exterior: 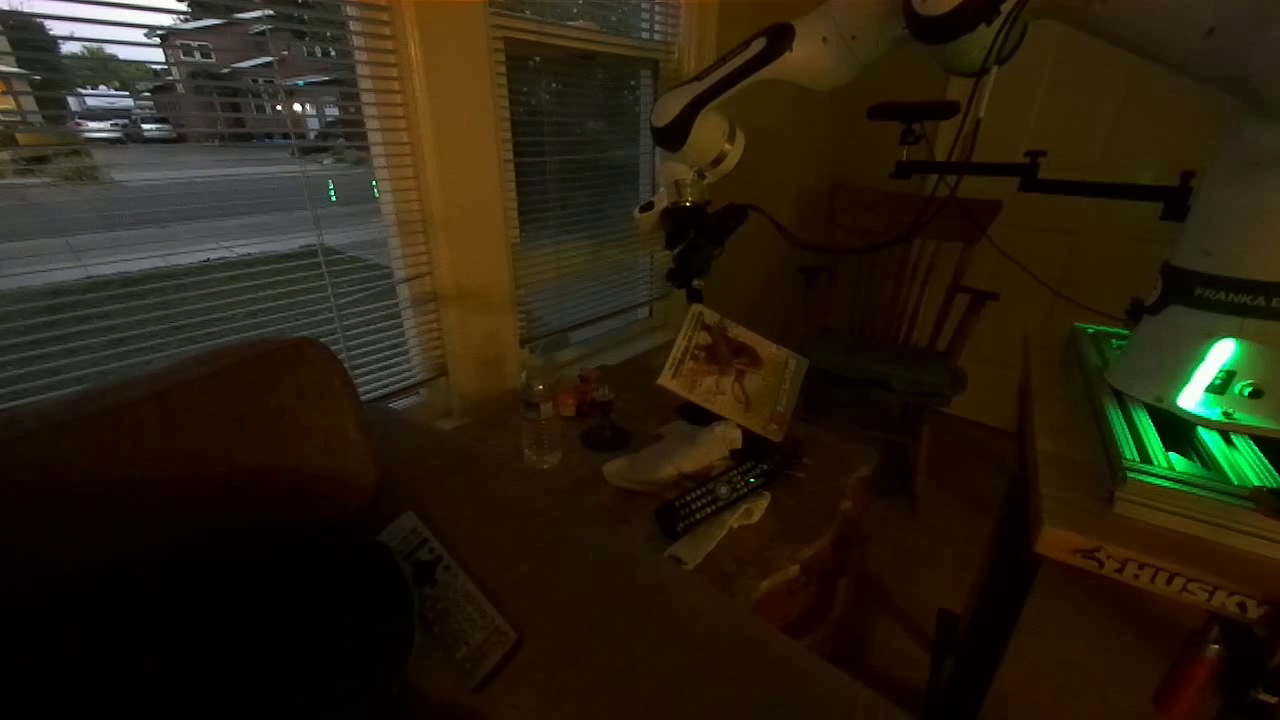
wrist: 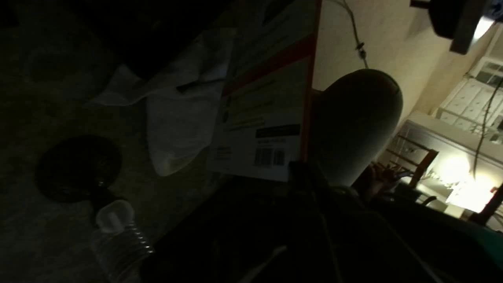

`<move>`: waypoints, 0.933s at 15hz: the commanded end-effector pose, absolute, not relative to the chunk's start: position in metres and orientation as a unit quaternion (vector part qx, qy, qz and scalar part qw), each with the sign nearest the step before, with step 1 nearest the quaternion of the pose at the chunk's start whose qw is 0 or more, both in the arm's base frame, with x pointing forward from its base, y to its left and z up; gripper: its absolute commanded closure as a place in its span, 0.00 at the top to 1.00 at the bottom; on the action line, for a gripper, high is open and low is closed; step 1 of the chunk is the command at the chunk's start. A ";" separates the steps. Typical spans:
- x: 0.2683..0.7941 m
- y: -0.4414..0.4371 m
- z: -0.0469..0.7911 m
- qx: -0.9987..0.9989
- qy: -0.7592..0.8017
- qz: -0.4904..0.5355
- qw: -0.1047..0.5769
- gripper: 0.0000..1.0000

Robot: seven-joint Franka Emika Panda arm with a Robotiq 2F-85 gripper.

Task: Move the book to the left

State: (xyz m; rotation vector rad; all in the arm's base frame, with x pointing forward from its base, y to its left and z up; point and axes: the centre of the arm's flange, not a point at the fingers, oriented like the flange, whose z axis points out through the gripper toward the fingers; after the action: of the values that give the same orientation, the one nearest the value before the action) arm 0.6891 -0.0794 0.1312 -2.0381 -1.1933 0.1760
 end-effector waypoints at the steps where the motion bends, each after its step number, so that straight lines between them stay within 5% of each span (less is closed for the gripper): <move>1: 0.654 -0.060 0.154 -0.749 -0.521 0.093 0.398 0.01; 14: 0.676 0.021 0.127 -0.668 -0.618 0.049 0.412 0.01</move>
State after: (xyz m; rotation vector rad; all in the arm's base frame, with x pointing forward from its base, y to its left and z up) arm 0.6683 0.0036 0.1317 -1.7071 -1.4855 0.1706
